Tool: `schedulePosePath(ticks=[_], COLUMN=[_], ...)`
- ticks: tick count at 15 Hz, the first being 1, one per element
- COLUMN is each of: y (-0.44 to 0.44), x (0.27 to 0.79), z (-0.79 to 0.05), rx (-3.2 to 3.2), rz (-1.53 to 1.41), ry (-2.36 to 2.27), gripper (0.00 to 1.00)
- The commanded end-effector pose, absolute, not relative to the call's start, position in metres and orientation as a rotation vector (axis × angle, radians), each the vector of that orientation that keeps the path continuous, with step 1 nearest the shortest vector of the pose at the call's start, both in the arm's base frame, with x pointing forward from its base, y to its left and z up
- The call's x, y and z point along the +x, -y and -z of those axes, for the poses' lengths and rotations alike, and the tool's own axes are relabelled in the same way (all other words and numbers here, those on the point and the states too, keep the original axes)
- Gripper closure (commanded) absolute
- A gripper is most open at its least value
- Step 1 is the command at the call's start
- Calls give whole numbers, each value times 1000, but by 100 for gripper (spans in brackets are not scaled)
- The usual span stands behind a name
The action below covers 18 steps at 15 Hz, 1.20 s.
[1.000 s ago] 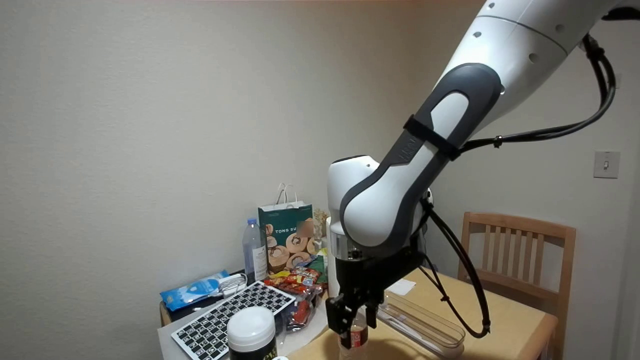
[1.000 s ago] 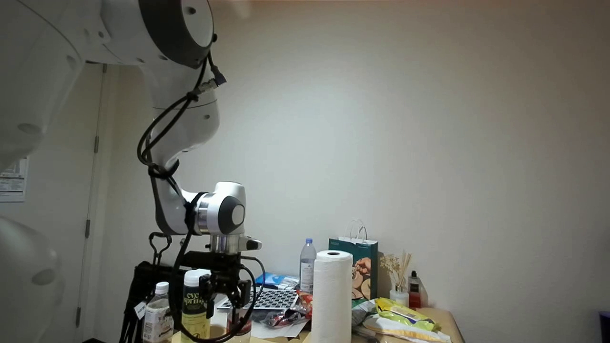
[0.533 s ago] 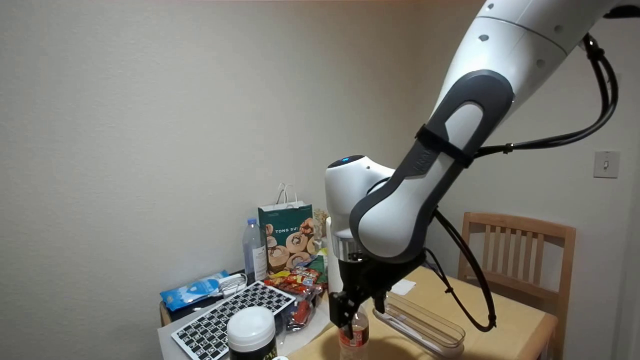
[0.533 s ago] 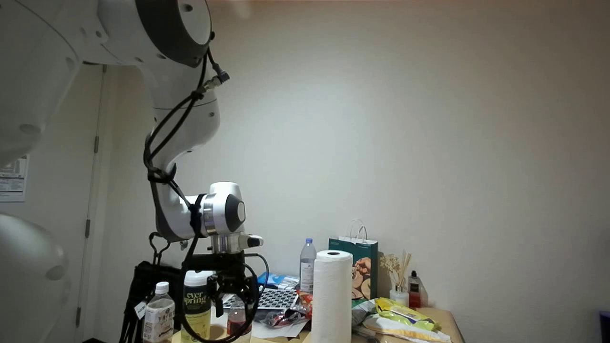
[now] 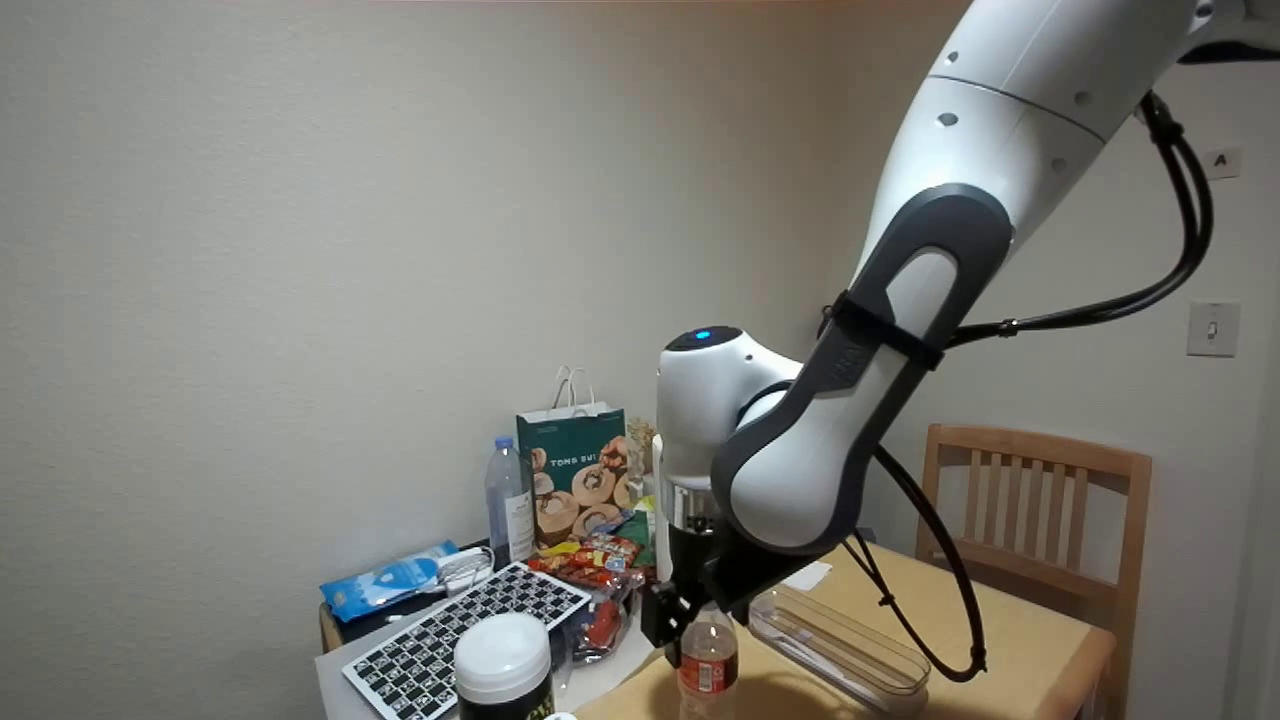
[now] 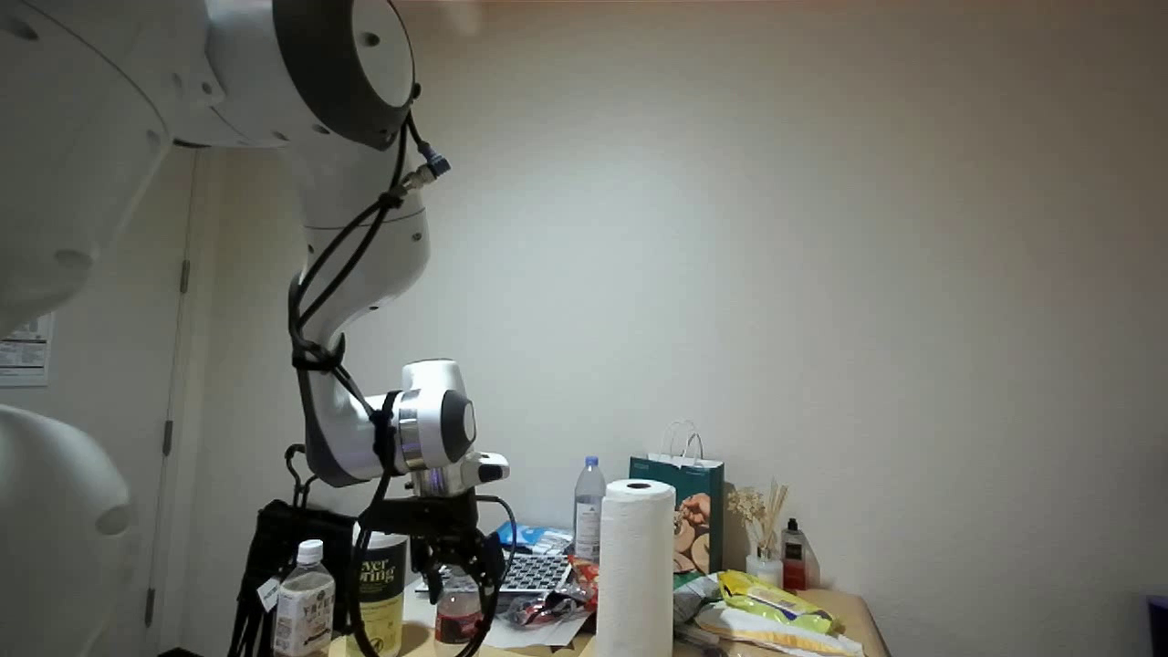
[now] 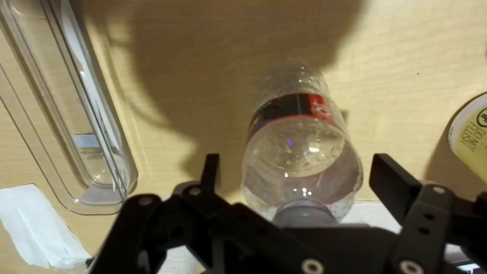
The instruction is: Put the bottle in the clear case
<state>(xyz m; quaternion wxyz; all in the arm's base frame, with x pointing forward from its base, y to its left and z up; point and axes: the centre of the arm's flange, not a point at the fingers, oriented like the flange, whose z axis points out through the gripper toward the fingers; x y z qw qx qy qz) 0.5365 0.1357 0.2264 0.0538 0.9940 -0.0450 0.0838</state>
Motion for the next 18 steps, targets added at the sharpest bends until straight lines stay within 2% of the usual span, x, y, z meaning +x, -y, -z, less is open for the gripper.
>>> schedulePosePath(ticks=[1,3,8,12,14,17,18], y=[-139,-141,-141,-136,-132,-120,-113], x=[550,555,558,559,558,552,549], z=[-215,-216,-215,-220,-225,-243,-251], rx=[3049,3075,3065,3059,3053,3035,3027], rz=[-359,-394,-376,-384,-370,-284,-234], ry=[124,121,142,164,163,73,39], gripper=[0,26,60,80,81,89,87])
